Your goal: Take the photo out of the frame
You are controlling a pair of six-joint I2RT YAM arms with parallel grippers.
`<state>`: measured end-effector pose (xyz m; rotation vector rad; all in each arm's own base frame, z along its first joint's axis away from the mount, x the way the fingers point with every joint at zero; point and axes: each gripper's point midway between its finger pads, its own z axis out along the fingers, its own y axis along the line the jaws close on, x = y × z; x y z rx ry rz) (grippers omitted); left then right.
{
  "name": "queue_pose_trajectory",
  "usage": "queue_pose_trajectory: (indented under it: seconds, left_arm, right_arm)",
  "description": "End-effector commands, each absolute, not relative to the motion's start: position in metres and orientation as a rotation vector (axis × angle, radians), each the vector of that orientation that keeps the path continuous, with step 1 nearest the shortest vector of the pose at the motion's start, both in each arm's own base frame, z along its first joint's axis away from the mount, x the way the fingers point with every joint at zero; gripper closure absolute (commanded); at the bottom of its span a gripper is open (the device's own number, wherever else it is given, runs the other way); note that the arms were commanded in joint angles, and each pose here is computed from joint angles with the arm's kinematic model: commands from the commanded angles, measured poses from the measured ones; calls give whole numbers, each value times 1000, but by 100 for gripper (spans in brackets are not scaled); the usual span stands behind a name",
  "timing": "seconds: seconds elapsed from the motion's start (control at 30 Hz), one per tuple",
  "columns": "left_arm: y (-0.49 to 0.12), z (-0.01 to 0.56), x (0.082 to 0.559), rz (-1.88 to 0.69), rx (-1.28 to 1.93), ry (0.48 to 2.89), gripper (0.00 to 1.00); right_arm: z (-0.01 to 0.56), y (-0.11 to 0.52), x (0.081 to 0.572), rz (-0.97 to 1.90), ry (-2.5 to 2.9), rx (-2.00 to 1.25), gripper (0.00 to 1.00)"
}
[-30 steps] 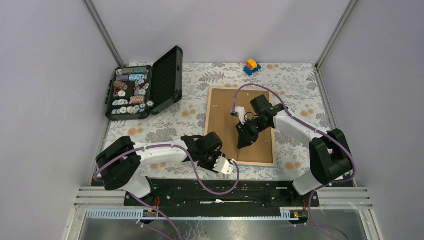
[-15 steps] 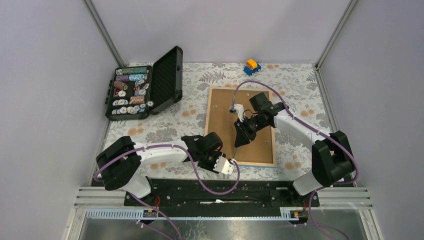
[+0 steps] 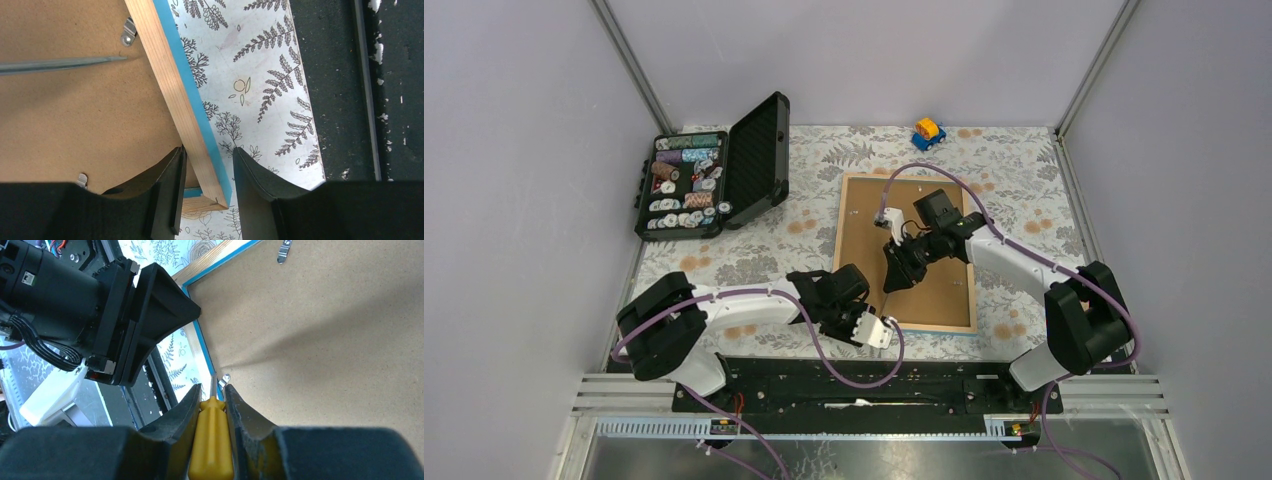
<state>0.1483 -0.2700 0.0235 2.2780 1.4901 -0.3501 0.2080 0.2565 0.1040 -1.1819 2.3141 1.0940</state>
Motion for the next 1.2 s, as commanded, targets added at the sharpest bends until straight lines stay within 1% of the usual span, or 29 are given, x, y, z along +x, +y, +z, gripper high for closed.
queue_pose_trajectory:
  seconds: [0.0,0.4,0.53,1.17]
  left_arm:
    - [-279,26,144,-403,2271,1480,55]
    - [-273,20,141,-397,2286,1491,55]
    - [-272,19,140,-395,2286,1496,55]
    - [-268,15,139,-383,2298,1502,57]
  right_arm:
    - [100,264,210,1076,2283,-1197,100]
    - [81,249,191,1037,2341,-1285,100]
    - [72,237,188,961,2362,-1318,100]
    - [73,206,180,784,2398,-1394,100]
